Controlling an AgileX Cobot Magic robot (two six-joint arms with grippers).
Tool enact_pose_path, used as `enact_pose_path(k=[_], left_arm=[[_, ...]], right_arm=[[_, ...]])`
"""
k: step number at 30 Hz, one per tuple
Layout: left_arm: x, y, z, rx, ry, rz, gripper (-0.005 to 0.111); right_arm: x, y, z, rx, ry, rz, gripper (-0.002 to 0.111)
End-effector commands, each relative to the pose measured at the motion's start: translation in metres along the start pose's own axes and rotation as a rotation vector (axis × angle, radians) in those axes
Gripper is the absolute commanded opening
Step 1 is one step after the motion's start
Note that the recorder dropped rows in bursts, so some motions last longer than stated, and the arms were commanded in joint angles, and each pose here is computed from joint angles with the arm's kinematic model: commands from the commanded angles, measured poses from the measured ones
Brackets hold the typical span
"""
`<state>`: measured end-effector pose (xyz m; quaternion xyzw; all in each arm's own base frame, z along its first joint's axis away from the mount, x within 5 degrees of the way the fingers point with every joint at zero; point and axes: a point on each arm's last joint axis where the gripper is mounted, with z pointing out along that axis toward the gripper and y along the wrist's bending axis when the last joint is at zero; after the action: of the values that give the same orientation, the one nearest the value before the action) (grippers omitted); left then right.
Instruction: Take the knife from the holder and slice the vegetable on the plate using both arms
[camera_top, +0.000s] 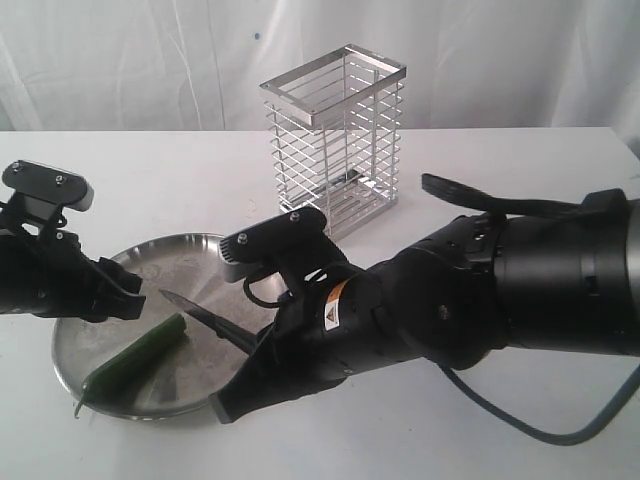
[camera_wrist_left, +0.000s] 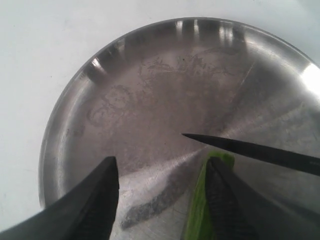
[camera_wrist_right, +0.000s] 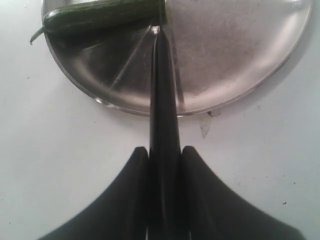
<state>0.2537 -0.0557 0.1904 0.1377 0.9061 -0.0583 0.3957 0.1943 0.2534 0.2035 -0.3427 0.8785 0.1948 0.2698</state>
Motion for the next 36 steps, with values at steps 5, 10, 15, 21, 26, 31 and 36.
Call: enact_pose_path(k=[5,10,15,21,26,31,36], left_arm=[[-0.003,-0.004,-0.002,0.031,-0.016,-0.02,0.056],[-0.003,-0.004,-0.002,0.031,-0.016,-0.02,0.056],[-0.003,-0.004,-0.002,0.031,-0.016,-0.02,0.056],[-0.003,-0.004,-0.002,0.033,-0.017,-0.018,0.056],[-0.003,-0.004,-0.002,0.033,-0.017,-0.018,0.056],[-0.003,-0.004,-0.002,0.033,-0.017,-0.018,0.056],[-0.003,-0.006,-0.002,0.049,-0.019,-0.018,0.056]], right_arm=[[-0.003,0.0,0.005,0.002,-0.039,0.008,0.0],[0.002,-0.002,0.016,0.009,-0.004,0.017,0.0],[0.0,-0.001,0.016,0.003,-0.018,0.046,0.0],[0.001,0.002,0.016,-0.005,-0.023,0.047,0.0],[0.002,0.007,0.017,-0.015,-0.02,0.038,0.0],[0.001,0.007,0.017,-0.014,-0.024,0.038,0.0],[0.0,0.007,0.017,-0.013,-0.041,0.038,0.0]])
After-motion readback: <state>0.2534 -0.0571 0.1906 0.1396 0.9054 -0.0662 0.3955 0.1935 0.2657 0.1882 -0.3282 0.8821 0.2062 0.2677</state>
